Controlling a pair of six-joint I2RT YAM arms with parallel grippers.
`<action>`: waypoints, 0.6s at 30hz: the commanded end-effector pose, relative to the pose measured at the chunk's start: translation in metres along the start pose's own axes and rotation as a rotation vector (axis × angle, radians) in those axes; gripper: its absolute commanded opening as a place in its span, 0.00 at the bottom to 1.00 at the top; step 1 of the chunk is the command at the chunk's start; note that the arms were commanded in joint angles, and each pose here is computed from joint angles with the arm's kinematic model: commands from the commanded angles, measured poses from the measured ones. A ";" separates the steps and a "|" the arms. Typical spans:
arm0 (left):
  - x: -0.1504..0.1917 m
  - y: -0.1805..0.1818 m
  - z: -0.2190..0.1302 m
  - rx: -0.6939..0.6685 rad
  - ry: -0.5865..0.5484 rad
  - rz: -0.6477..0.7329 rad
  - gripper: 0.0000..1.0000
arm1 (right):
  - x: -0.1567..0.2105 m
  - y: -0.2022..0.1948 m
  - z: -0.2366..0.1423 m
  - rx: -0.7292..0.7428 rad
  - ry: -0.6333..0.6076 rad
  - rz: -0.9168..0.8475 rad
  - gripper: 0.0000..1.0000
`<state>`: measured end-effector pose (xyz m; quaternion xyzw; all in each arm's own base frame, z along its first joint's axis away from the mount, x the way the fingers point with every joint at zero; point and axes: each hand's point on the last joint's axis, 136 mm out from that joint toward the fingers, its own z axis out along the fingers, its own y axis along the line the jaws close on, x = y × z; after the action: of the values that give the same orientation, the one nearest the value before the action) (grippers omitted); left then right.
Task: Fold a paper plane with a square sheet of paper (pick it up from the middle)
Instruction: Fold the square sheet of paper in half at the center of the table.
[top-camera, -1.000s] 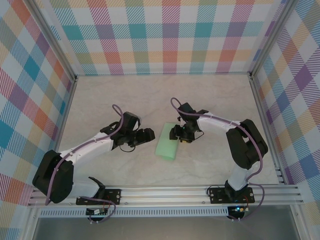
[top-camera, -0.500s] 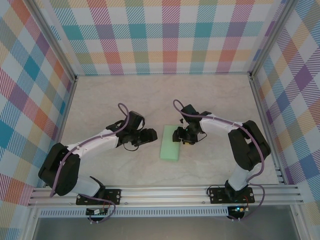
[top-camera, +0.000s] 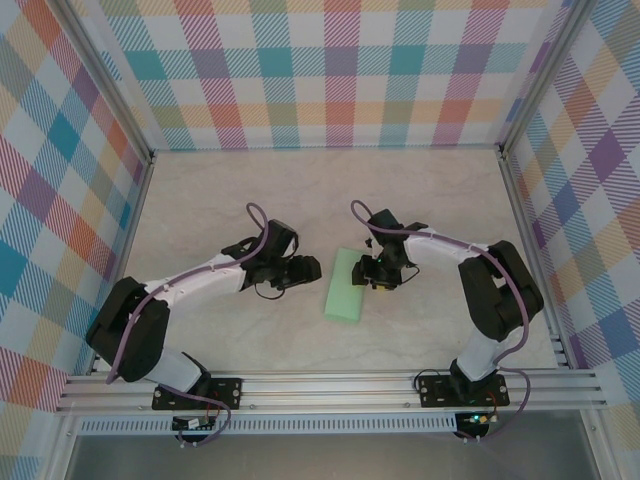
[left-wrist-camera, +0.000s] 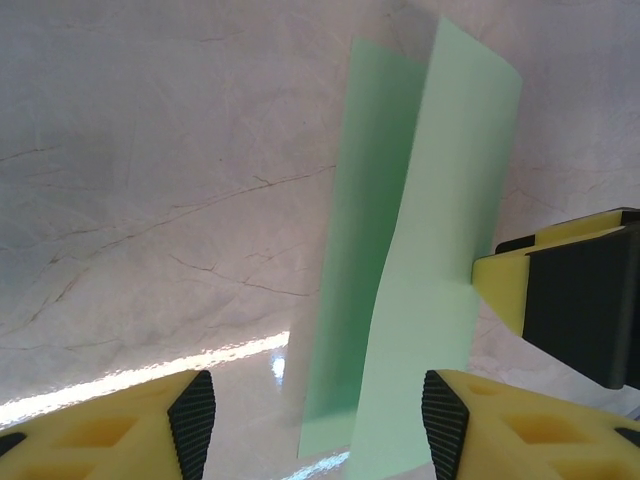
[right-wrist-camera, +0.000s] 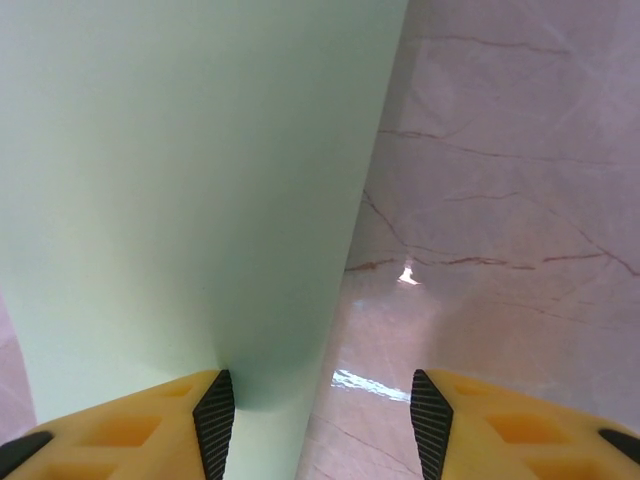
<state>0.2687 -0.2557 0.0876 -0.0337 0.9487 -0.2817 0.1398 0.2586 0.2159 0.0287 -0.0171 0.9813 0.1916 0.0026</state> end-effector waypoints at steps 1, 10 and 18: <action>-0.003 -0.011 0.002 0.009 -0.006 0.007 0.58 | 0.007 -0.010 0.006 0.043 0.054 -0.021 0.52; -0.006 -0.015 0.004 0.006 -0.011 0.010 0.58 | 0.003 -0.006 0.003 0.031 0.038 0.003 0.53; -0.008 -0.015 0.005 0.003 -0.013 0.006 0.58 | -0.007 0.007 -0.001 -0.024 -0.004 0.056 0.57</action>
<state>0.2733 -0.2613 0.0865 -0.0334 0.9496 -0.2784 0.1403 0.2561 0.2152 0.0228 -0.0032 0.9824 0.1864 -0.0138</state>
